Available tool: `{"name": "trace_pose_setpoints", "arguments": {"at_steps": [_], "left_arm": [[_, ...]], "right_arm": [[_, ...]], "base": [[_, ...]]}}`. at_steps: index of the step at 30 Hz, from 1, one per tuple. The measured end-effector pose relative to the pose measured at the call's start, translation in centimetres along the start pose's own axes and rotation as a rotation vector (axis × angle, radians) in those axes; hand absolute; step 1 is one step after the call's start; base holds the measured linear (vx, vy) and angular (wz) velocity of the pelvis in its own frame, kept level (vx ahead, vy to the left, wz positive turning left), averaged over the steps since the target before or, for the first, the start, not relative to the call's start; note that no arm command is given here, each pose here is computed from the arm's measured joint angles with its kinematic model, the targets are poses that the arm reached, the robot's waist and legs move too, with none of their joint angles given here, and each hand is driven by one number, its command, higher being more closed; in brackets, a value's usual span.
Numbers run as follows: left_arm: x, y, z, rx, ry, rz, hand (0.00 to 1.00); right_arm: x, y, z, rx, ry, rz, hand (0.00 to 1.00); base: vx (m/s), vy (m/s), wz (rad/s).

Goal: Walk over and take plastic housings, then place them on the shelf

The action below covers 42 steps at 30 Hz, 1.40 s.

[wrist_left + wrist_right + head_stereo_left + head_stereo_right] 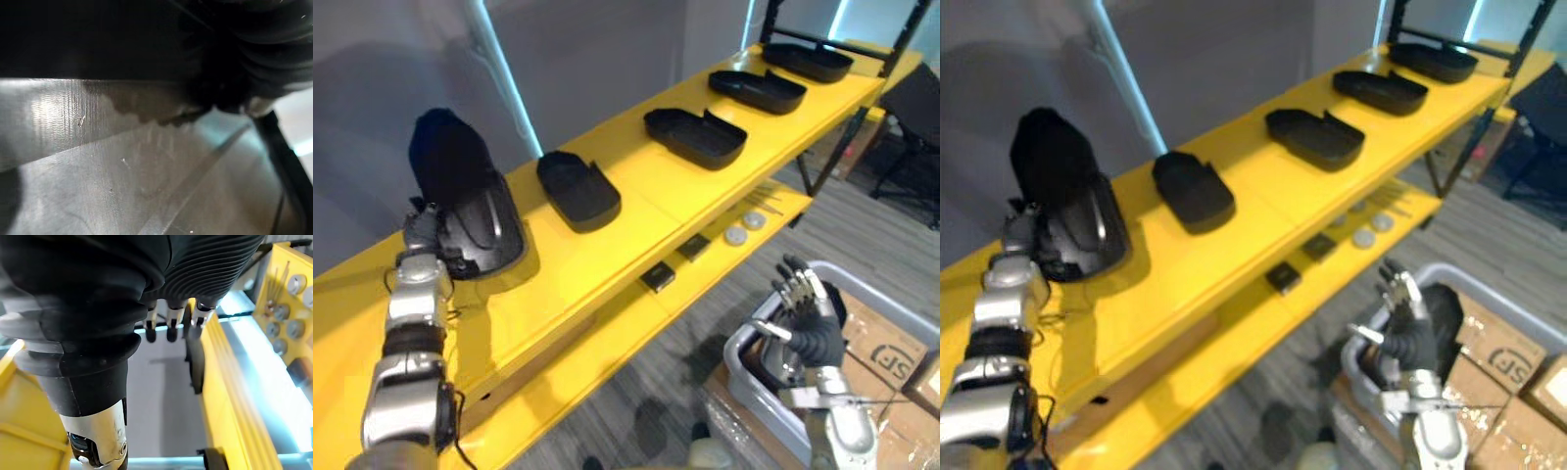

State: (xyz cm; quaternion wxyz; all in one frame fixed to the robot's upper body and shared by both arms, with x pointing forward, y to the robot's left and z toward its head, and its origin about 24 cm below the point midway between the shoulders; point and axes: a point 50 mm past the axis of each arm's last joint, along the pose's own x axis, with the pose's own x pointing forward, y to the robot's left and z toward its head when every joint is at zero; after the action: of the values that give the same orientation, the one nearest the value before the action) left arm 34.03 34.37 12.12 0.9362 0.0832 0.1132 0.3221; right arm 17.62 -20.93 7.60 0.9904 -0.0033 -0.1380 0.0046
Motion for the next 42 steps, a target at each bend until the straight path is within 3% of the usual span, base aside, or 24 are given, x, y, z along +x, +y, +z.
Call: {"name": "trace_pose_setpoints", "arguments": {"at_steps": [10, 23, 33, 34, 42], "left_arm": [[0.3, 1.1, -3.0, 0.093, 0.23, 0.047, 1.0], [0.5, 1.5, -1.9, 0.101, 0.199, 0.105, 1.0], [1.0, 4.0, 0.3, 0.064, 0.153, 0.186, 1.0], [1.0, 4.0, 0.4, 0.061, 0.149, 0.195, 0.0], [1.0, 4.0, 0.7, 0.027, 0.144, 0.228, 0.0]], "right_arm": [[0.3, 0.7, -0.4, 0.019, 0.036, 0.015, 0.0], [1.1, 0.4, 0.2, 0.009, 0.007, 0.026, 0.0], [1.3, 0.3, 0.5, 0.009, -0.007, 0.024, 0.0], [1.3, 0.5, 0.4, 0.015, -0.004, 0.034, 0.0], [1.4, 1.0, 0.5, 0.029, -0.018, 0.035, 0.0]], "base": [[0.0, 0.001, -0.01], [-0.02, -0.005, -0.04], [-0.01, -0.002, -0.02], [0.05, 0.001, 0.03], [0.01, 0.0, -0.01]]}}
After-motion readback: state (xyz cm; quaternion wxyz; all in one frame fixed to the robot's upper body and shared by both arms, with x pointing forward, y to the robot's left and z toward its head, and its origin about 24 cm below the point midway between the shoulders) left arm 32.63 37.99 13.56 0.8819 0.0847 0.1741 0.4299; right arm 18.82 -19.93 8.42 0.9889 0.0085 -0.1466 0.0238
